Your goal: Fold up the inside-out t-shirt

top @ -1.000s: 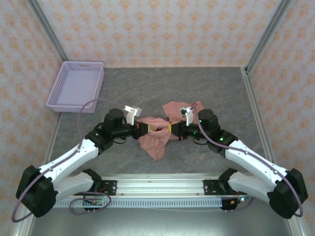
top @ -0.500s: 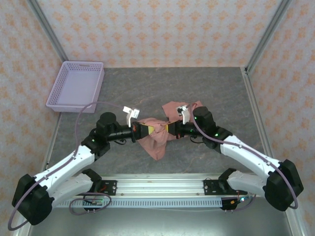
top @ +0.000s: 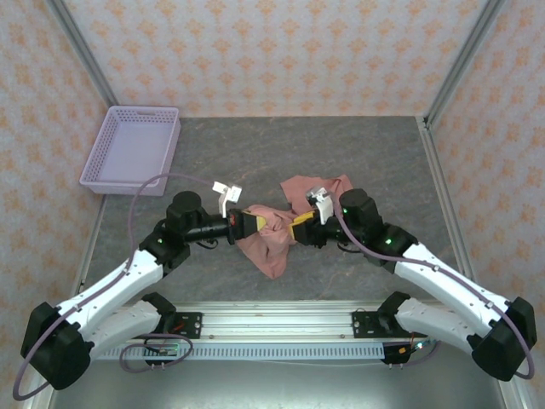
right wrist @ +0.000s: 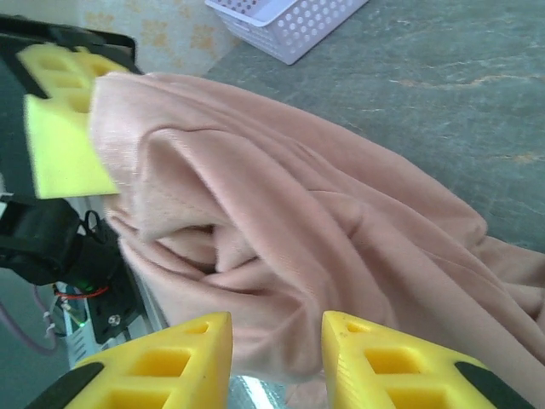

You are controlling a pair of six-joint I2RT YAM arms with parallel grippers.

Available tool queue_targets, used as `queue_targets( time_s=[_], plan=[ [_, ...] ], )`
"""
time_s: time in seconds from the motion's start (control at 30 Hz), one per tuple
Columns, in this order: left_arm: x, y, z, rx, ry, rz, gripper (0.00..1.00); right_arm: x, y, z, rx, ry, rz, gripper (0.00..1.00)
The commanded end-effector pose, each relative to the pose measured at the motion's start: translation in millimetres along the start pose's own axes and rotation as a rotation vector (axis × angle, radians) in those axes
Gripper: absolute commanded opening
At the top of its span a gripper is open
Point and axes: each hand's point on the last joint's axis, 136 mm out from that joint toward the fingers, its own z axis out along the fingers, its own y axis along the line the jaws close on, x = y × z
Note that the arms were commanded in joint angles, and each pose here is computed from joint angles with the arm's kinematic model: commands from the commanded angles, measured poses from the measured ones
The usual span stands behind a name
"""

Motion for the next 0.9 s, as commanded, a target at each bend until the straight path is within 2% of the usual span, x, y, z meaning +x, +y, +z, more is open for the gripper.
queue_targets(
  time_s=[0.0, 0.23, 0.5, 0.63, 0.7, 0.87],
  plan=[
    [-10, -4, 0, -0.008, -0.014, 0.052, 0.00, -14, 14, 1, -0.049, -0.035, -0.022, 0.34],
    [-8, -3, 1, -0.016, -0.004, 0.058, 0.00, -22, 32, 16, -0.138, -0.030, -0.011, 0.29],
    [-6, -3, 1, -0.015, 0.006, 0.059, 0.00, -35, 22, 32, -0.099, -0.051, 0.005, 0.44],
    [-5, -2, 1, -0.017, 0.006, 0.062, 0.00, -38, 22, 35, -0.102, -0.046, -0.007, 0.46],
    [-5, -2, 1, -0.019, 0.008, 0.062, 0.00, -39, 26, 35, -0.122, -0.044, -0.015, 0.41],
    [-5, 0, 0, -0.029, 0.003, 0.062, 0.00, -37, 29, 34, -0.141, -0.030, -0.021, 0.08]
  ],
)
